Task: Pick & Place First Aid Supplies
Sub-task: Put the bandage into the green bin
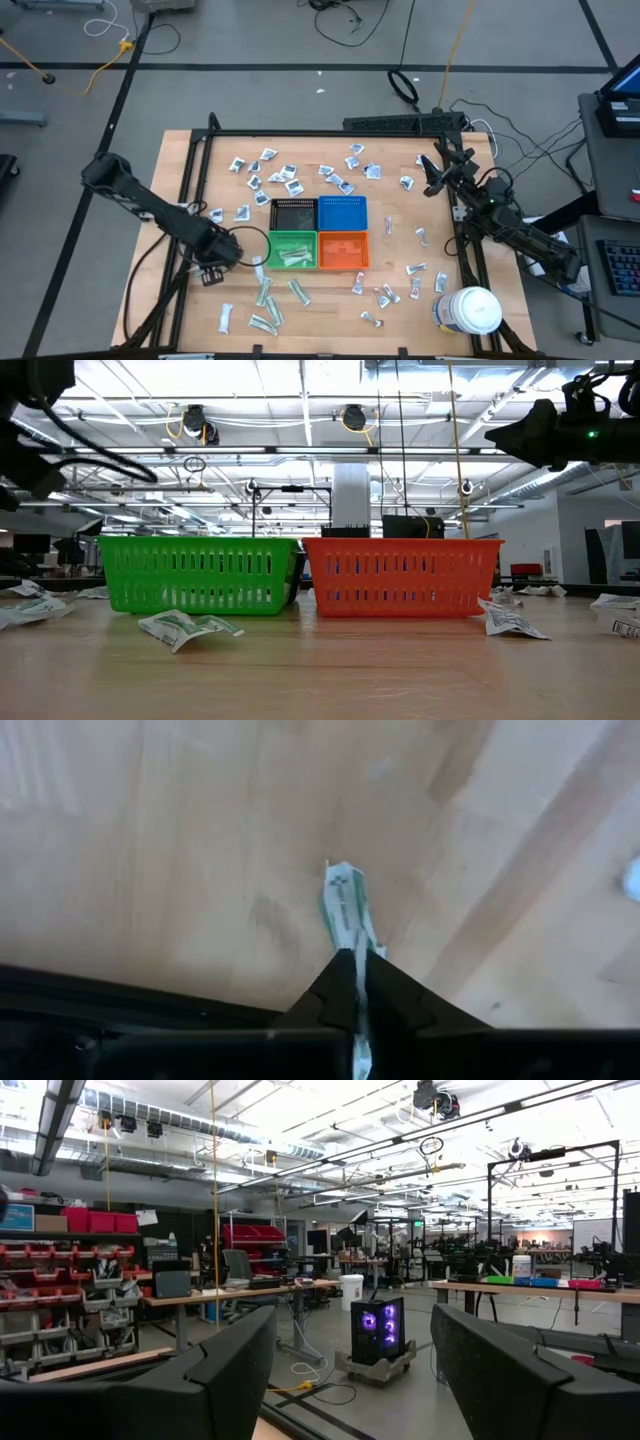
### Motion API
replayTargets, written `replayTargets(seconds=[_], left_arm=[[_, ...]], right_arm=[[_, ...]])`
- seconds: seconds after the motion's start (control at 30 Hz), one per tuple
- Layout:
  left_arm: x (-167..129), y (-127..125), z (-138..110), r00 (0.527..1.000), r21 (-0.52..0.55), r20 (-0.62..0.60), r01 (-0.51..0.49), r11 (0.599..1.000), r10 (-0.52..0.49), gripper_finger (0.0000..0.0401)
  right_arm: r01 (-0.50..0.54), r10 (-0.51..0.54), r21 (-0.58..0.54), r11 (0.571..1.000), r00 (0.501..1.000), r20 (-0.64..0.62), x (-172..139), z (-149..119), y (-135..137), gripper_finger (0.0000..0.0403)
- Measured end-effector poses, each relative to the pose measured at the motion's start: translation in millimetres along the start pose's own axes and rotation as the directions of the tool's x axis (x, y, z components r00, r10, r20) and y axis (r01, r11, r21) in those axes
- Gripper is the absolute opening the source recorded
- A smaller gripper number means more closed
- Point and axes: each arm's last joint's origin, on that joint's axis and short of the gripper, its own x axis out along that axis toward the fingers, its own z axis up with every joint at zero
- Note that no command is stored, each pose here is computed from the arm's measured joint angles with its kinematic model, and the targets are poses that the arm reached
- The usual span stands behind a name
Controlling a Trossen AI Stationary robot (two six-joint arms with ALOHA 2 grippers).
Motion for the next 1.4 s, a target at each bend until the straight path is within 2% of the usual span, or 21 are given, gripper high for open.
replayTargets(seconds=[0.37, 0.57, 1.4], left_arm=[[-20.6, -1.5, -0.2, 0.999, 0.012, 0.028, 0.045, 0.999, -0.046, 0.0005], [-32.1, -5.4, 16.6, 0.997, 0.042, 0.063, 0.049, 0.998, -0.052, 0.0003], [-106.2, -39.7, 147.7, 0.980, 0.165, 0.190, 0.026, 0.986, -0.058, 0.0001]], right_arm=[[0.000, 0.000, 0.000, 1.000, 1.000, 0.000, 0.0, 0.0, 0.0, 0.0263], [0.000, 0.000, 0.000, 1.000, 1.000, 0.000, 0.0, 0.0, 0.0, 0.0263], [0.000, 0.000, 0.000, 1.000, 1.000, 0.000, 0.0, 0.1, 0.0, 0.0263]])
